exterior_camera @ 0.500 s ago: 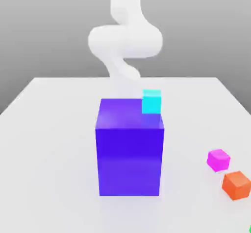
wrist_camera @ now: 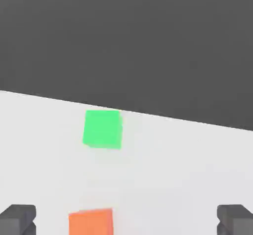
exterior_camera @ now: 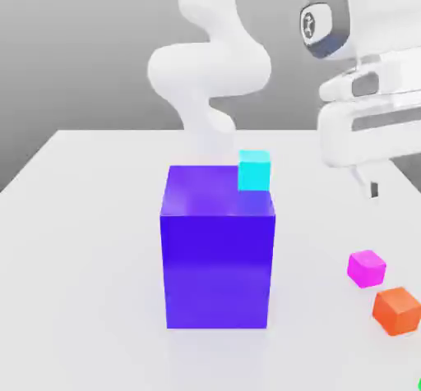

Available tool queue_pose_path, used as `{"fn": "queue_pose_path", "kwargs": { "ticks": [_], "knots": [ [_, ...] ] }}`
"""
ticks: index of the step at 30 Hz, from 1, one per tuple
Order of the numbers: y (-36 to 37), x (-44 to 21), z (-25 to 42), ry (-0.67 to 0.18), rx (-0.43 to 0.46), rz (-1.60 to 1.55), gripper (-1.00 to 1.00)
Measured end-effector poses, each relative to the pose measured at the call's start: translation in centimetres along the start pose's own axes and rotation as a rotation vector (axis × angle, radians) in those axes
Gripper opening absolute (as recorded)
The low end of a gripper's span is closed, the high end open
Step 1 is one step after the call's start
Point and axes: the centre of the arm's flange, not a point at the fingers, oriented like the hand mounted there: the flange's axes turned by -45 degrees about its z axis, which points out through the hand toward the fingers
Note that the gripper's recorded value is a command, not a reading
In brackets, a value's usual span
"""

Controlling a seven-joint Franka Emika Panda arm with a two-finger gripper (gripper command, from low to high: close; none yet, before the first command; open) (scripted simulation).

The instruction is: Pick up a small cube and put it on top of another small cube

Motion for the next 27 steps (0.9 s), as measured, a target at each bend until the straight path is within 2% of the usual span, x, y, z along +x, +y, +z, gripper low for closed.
{"fn": "queue_pose_path", "kwargs": {
  "ticks": [6, 12, 13, 20, 27],
  "knots": [
    [-4.6, -10.4, 10.3, -0.179, -0.066, -0.084, 0.0],
    [-4.3, -12.7, 16.4, -0.202, -0.077, -0.087, 0.0],
    [-4.2, -13.0, 17.2, -0.202, -0.077, -0.087, -1.0],
    [-4.1, -13.0, 17.3, -0.201, -0.077, -0.087, -1.0],
    [-4.8, -11.3, 11.8, -0.199, -0.081, -0.068, -1.0]
  ]
}}
